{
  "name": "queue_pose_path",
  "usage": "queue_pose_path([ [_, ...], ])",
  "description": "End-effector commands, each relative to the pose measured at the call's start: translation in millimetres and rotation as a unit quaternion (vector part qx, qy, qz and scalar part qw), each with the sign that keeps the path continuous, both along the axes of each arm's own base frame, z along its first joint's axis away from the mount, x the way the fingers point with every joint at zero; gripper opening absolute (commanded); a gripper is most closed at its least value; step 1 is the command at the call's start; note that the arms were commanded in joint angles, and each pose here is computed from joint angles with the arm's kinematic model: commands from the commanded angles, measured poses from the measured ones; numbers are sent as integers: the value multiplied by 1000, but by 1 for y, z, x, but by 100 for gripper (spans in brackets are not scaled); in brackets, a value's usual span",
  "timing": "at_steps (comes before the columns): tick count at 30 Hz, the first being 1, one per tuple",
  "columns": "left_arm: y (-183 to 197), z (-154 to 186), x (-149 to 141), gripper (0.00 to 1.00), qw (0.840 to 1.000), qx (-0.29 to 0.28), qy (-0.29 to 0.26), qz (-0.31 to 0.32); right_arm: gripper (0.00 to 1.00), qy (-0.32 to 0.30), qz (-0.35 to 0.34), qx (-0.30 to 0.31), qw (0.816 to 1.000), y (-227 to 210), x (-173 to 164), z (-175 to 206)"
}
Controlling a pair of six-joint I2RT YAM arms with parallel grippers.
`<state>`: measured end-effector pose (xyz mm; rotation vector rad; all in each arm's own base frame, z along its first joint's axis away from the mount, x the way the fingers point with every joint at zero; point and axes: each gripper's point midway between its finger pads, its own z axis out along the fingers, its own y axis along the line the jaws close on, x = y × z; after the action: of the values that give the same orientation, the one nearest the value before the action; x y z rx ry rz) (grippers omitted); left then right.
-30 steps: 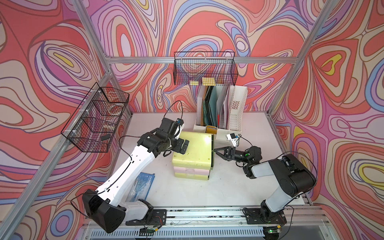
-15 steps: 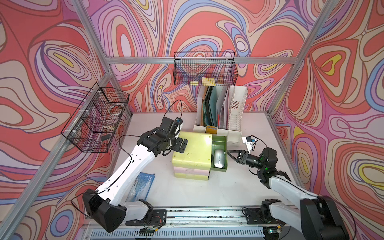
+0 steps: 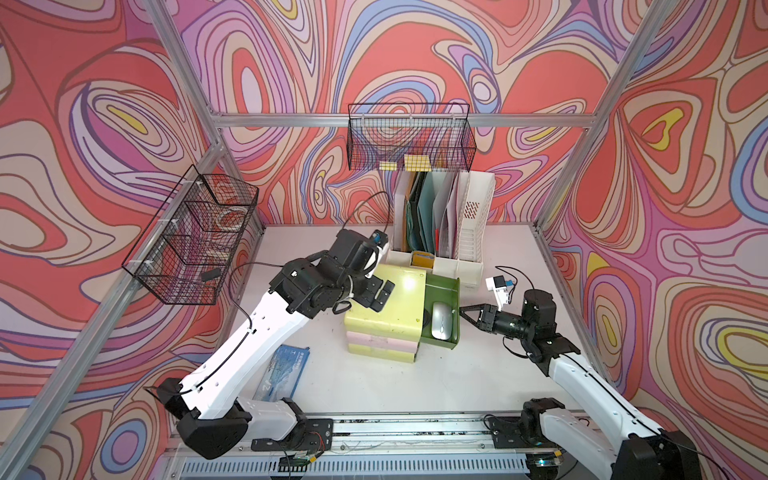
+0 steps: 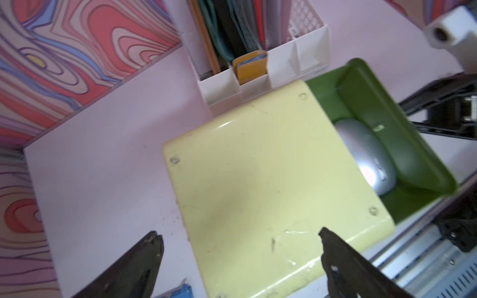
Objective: Take the mice out of the drawer
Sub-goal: Open the drawer in the storage box.
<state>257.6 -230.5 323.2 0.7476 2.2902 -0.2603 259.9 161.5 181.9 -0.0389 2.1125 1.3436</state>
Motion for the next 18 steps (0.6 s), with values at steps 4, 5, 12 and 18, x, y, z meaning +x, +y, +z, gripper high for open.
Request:
queue_pose_path([
  [4,-124,6,-43,100,983,-92,70,-139,16,62,-61,-63,994,-20,1,-45],
  [5,-138,6,-48,100,979,-104,81,-153,16,62,-62,-65,994,-21,1,-45],
  [12,-180,-18,-52,100,967,-140,151,-148,17,55,-76,-78,992,-26,1,-43],
  [18,-164,-45,-51,100,972,-77,201,-91,17,39,-103,-110,988,-37,3,-36],
])
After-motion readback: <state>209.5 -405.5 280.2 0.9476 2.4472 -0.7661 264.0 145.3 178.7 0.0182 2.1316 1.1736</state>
